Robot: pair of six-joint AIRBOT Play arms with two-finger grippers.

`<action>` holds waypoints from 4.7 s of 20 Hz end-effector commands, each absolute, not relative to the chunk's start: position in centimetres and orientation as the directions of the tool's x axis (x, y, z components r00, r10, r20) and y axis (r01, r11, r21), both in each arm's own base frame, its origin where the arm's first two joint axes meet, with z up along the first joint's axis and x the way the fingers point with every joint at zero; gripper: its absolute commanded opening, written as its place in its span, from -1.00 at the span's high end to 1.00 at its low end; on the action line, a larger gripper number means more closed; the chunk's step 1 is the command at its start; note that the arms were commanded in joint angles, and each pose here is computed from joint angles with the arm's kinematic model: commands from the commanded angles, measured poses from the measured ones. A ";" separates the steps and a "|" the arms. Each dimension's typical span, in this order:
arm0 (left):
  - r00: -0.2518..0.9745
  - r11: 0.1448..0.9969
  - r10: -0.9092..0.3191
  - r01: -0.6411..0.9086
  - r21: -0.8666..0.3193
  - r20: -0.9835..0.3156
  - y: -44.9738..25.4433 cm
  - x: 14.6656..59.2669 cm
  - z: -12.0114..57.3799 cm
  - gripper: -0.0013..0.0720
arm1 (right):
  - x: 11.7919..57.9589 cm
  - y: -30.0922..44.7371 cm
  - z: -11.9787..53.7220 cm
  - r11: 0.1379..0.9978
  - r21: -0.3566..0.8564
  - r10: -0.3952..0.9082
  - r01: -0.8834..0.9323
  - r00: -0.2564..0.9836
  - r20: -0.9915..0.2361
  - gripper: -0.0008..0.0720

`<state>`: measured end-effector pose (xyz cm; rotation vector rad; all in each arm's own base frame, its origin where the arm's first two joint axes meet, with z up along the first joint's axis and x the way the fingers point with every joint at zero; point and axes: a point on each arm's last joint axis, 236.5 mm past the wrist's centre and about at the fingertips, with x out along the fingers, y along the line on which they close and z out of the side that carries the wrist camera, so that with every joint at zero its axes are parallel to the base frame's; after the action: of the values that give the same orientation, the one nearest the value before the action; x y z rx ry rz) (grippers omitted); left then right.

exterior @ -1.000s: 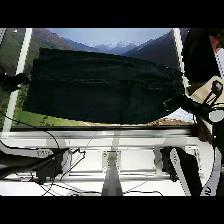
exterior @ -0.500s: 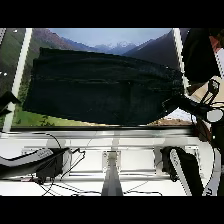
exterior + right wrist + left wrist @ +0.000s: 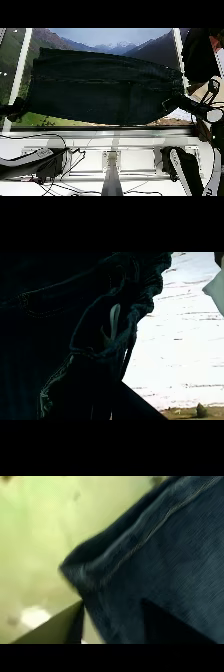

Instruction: Fold the clothes and pants, and hang the long-sleeved shirts on hangers.

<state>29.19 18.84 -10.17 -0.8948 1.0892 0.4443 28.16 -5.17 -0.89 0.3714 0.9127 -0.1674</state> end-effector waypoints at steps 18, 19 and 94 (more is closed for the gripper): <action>0.535 0.882 0.205 -0.464 -0.083 -0.819 23.4 29.2 5.6 0.90 | 18.5 -6.9 5.1 0.945 0.000 -0.139 0.328 0.400 -0.906 0.89; 0.543 0.882 0.202 -0.463 -0.090 -0.815 23.3 29.4 5.7 0.90 | 17.4 -7.4 6.2 0.933 -0.026 -0.190 0.359 0.429 -0.883 0.89; 0.707 0.993 -0.115 0.057 -0.106 -0.698 1.4 44.6 24.0 0.91 | 41.7 49.3 4.9 0.675 0.606 0.737 -0.420 0.365 -0.568 0.89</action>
<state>46.86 4.07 22.43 -0.0360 0.7726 -0.0400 47.05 39.52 6.01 0.3117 0.8391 0.6064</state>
